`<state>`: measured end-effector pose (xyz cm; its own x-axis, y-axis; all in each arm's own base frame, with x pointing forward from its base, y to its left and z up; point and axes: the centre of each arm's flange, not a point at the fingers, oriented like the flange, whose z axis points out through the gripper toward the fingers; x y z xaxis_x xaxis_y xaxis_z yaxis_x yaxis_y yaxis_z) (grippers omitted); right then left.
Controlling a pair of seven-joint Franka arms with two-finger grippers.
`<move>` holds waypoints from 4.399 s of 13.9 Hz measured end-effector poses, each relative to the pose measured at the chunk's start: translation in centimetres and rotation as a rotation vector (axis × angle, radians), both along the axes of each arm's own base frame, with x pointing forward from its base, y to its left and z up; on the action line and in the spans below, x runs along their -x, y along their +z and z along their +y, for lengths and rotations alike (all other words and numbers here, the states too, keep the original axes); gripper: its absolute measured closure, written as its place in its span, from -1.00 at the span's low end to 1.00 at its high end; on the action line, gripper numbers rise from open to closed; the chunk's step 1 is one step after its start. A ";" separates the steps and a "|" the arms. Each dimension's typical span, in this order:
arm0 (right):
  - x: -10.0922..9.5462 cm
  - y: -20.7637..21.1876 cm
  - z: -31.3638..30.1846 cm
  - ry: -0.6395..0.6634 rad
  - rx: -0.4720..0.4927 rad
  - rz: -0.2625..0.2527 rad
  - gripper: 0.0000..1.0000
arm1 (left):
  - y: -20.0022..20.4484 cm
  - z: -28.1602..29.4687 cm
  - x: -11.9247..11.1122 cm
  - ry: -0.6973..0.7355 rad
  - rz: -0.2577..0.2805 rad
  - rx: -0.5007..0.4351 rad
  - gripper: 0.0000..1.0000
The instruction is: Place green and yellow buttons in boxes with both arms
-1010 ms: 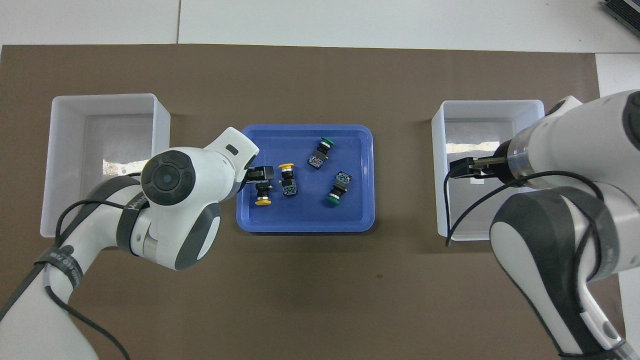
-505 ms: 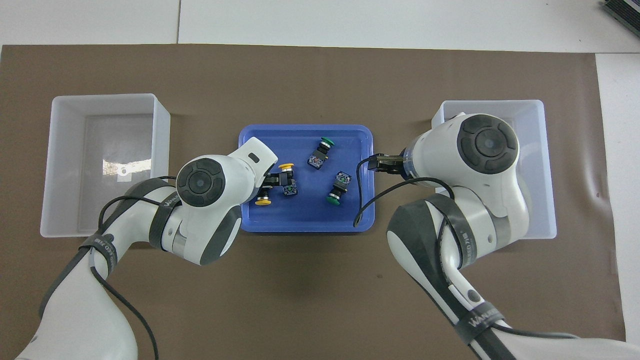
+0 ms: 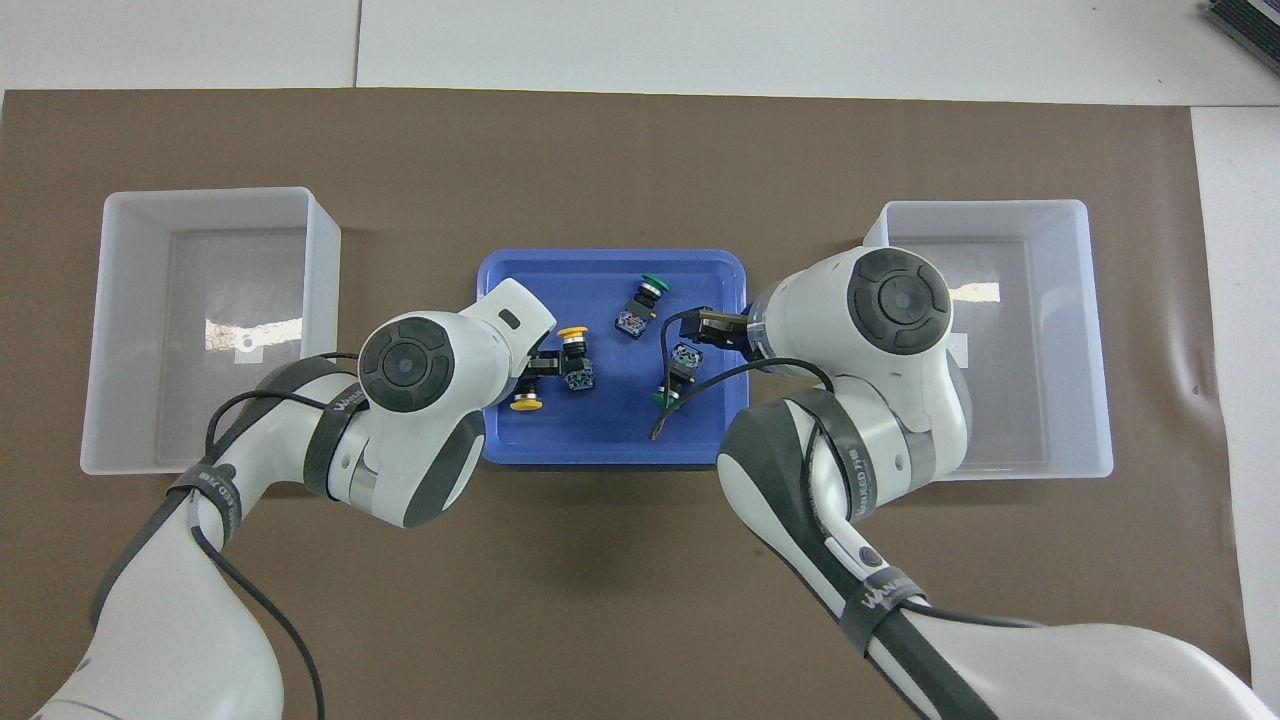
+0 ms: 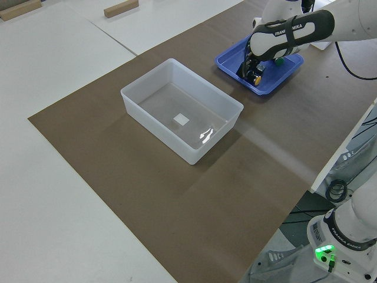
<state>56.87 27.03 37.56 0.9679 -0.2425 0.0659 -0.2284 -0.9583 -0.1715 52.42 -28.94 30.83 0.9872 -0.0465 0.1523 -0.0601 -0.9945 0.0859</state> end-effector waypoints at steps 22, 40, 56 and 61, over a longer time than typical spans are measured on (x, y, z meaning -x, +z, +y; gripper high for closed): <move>2.5 -7.8 5.4 -0.093 0.010 0.059 0.34 | 11.1 27.6 -9.0 0.074 0.082 -0.075 0.17; -3.6 1.1 -27.9 0.289 0.151 0.044 0.34 | 13.2 27.9 -9.5 0.050 0.146 -0.074 -1.00; -2.2 -5.5 -30.2 0.344 0.176 -0.038 -0.89 | 8.1 -0.3 -1.2 -0.012 0.031 0.024 -1.00; -4.1 1.3 -25.4 0.363 0.165 -0.045 -1.00 | 3.4 -3.1 -0.4 -0.030 -0.020 0.051 -1.00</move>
<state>61.00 1.58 38.86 0.9840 0.1325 0.1195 0.1348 -0.9908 -0.0111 52.83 -32.04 34.23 0.9823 -0.0676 0.1749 -0.0918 -0.9866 0.1346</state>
